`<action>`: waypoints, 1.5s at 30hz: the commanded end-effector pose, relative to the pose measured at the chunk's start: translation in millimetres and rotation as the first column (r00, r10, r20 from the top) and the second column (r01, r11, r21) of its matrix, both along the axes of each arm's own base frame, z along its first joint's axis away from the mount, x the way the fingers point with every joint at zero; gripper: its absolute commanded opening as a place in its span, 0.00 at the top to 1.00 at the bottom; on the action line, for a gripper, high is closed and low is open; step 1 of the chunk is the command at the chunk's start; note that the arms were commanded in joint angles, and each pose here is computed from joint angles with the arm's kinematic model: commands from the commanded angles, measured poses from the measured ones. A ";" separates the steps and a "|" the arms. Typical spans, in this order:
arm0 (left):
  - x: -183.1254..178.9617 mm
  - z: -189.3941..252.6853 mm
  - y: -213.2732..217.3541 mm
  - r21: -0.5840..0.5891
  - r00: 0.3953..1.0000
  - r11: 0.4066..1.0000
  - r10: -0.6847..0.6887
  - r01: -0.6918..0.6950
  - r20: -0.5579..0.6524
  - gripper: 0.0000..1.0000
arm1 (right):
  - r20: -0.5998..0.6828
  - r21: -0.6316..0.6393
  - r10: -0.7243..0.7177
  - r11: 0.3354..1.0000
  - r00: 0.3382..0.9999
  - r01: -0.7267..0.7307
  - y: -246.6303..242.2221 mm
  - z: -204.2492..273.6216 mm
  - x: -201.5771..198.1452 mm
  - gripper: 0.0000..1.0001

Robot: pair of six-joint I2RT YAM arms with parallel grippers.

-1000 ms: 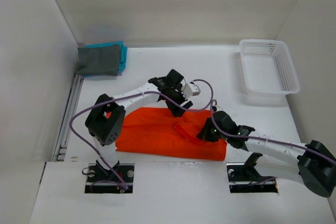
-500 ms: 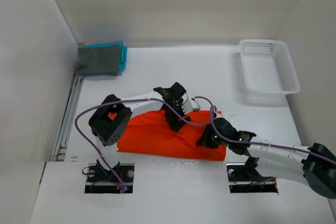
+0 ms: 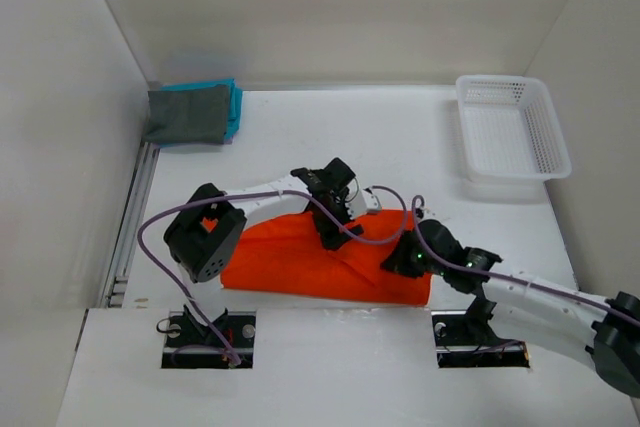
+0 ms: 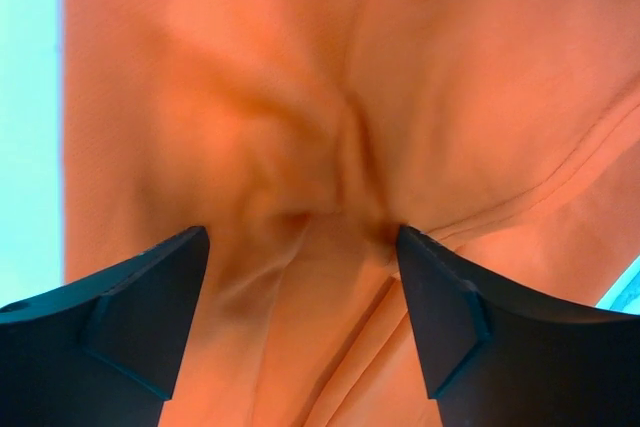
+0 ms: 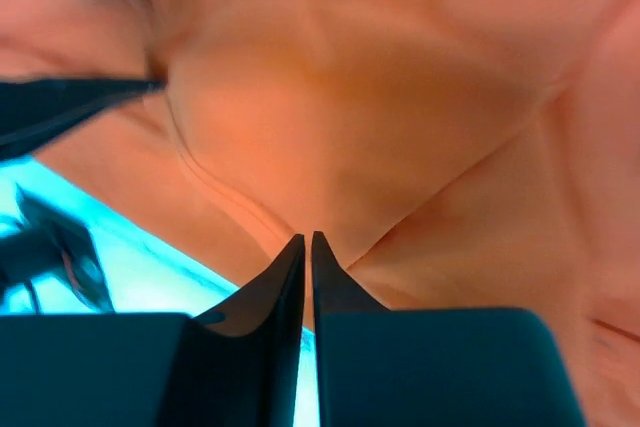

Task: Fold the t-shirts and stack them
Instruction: Fold the other side of the tshirt into a rectangle

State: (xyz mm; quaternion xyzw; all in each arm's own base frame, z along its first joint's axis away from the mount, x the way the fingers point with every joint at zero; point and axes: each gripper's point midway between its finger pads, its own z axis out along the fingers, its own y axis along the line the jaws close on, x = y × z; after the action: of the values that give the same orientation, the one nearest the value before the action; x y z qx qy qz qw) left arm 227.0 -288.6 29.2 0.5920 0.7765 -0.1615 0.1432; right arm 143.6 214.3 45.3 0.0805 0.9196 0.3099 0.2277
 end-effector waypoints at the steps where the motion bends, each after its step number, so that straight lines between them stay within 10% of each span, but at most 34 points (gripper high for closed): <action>1: 32.0 70.3 -7.8 -0.131 0.990 0.991 0.044 -0.027 0.131 0.22 | 0.105 -0.012 -0.096 0.995 0.990 0.098 -18.0 43.5 28.6 0.88; 10: 50.5 117.0 24.0 -0.197 0.985 0.973 0.141 -0.119 0.101 0.06 | 0.102 -0.239 -0.317 0.912 0.943 0.332 -113.3 42.5 97.2 0.40; 15: 102.1 79.8 131.2 -0.037 0.910 0.924 0.381 -0.380 0.162 0.09 | 0.070 -0.312 -0.323 0.892 0.944 0.328 -136.4 25.8 122.5 0.34; 22: 130.2 38.6 286.0 0.086 0.701 0.702 0.678 -0.707 0.222 0.13 | -0.019 -0.274 -0.221 0.939 0.975 0.208 -102.0 7.4 137.9 0.34; 30: 101.8 -6.0 326.3 0.202 0.654 0.625 0.742 -0.754 0.145 0.14 | -0.137 -0.317 -0.210 0.935 0.968 0.158 -98.2 -16.1 130.8 0.52; 36: 96.3 -11.8 344.4 0.215 0.601 0.566 0.783 -0.796 0.162 0.14 | -0.183 -0.332 -0.173 0.937 0.968 0.105 -93.4 -17.0 139.9 0.95; 45: 94.5 5.4 383.4 0.214 0.492 0.452 0.848 -0.866 0.198 0.12 | -0.143 -0.367 -0.098 0.929 0.985 0.039 -73.3 2.6 232.6 0.99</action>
State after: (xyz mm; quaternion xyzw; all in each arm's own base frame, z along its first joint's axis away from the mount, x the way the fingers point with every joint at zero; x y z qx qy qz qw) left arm 319.7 72.6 21.0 0.1582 0.9776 0.0267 0.1364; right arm 335.1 133.3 31.6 0.1285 0.9736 0.1224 0.1433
